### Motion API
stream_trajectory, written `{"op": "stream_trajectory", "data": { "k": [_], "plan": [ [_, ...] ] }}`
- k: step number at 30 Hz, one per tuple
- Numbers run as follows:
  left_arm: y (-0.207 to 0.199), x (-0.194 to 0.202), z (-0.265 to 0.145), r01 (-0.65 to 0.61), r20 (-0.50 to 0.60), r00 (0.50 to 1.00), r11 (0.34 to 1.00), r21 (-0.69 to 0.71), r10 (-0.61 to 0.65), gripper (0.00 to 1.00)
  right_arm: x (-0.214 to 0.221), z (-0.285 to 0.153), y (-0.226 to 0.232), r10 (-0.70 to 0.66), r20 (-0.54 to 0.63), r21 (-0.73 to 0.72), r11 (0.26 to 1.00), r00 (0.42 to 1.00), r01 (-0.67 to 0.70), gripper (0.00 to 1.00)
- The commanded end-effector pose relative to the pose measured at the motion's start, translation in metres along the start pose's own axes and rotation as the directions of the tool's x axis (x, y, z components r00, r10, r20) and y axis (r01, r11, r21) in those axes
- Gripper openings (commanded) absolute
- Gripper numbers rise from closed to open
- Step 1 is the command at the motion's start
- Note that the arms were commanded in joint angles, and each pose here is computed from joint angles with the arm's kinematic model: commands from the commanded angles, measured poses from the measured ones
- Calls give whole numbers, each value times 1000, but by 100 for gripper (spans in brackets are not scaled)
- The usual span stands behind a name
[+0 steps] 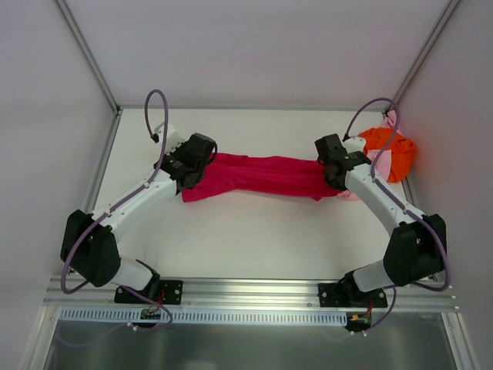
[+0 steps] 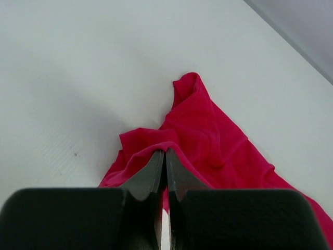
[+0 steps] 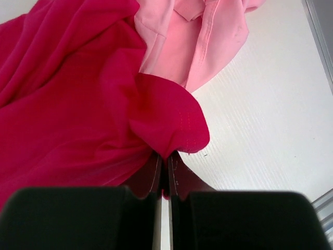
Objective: Fold and stack the t-shirts
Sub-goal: Fold the other side of the tshirt into a rectangle
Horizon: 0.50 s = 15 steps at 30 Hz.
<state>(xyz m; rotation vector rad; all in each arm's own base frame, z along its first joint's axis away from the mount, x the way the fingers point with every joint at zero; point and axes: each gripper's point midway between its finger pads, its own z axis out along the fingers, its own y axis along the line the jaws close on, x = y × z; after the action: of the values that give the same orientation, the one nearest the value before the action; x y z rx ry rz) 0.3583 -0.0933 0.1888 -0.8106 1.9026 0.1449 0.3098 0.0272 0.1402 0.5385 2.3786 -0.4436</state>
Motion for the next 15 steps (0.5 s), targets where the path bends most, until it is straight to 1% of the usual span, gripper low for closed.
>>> {"op": "stream_trajectory", "data": {
  "k": [1,4,5,7,10,15],
  "plan": [
    [1,0,23,-20,-17,1000,999,-38,19,0,-18,3,4,-14,28,29,999,1000,13,1],
    [-1,3,35,-19,-39,999,999,-45,17,0,-20,14,2,-30,16,74,997,999,29,1],
    [2,2,42,-12,-44,999,998,-57,10,0,-25,15,3,-23,19,75,997,1000,22,1],
    [0,3,50,-1,-69,998,999,-52,-2,0,-25,27,0,-23,-13,97,995,1000,24,1],
    [1,0,61,10,-85,996,998,-63,-15,0,-35,36,-5,4,-16,117,993,1000,-2,1],
    [2,-8,75,12,-83,996,996,-85,-19,0,-55,46,-9,32,-16,123,992,999,-30,1]
  ]
}}
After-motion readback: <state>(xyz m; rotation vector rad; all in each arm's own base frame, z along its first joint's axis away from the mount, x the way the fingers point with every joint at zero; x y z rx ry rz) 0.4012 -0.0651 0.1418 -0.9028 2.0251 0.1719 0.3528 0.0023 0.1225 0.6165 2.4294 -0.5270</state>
